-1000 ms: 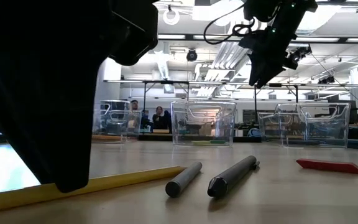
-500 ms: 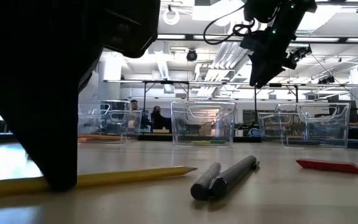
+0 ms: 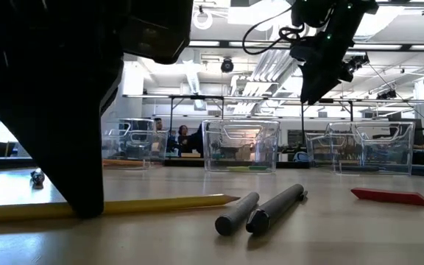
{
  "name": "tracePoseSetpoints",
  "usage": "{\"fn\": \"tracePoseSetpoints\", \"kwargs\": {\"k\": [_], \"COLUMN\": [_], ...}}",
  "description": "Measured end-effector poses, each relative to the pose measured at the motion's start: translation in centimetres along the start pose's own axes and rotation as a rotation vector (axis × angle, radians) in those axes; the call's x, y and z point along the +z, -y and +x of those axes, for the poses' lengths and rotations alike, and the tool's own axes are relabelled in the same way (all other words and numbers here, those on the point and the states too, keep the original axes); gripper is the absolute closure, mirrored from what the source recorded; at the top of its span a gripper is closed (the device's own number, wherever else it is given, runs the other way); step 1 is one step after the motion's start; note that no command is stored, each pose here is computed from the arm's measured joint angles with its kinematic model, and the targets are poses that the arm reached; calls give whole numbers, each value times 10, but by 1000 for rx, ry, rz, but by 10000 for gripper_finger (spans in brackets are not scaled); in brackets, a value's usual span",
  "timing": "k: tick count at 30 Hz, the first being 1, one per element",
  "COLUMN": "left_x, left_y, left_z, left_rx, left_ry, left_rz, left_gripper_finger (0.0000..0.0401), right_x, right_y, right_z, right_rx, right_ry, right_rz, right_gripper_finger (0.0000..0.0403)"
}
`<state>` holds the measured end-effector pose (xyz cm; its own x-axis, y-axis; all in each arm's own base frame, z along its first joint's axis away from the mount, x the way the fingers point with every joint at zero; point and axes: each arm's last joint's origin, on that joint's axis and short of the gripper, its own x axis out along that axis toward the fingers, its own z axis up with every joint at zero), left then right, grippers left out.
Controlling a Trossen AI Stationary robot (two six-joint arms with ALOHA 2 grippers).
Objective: Sort crayons/erasers/pens/pencils in bins
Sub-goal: Put the yellow pencil into the top left transparent bin
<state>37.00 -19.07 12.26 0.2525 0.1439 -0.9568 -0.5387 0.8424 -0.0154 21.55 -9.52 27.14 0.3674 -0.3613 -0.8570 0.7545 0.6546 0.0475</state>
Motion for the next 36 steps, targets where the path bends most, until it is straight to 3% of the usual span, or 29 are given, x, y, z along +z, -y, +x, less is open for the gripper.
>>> {"fn": "tracePoseSetpoints", "kwargs": {"k": [8, 17, 26, 36], "left_x": [0, -4, 1, 15], "left_y": [1, 3, 0, -21], "left_z": [0, -5, -26, -55], "left_rx": [1, 4, 4, 77], "left_ry": [10, 54, 171, 241], "left_rz": [-71, -182, -304, -325], "left_gripper_finger": [400, 401, 398, 399], "right_x": [-5, -13, -20, -24], "right_y": [8, 12, 8, 1], "right_z": [-28, -50, -53, -55], "right_rx": [47, 191, 193, 214], "right_ry": [78, 86, 59, 58], "right_rz": [-20, -77, -154, -189], "right_gripper_finger": [269, 269, 269, 269]}}
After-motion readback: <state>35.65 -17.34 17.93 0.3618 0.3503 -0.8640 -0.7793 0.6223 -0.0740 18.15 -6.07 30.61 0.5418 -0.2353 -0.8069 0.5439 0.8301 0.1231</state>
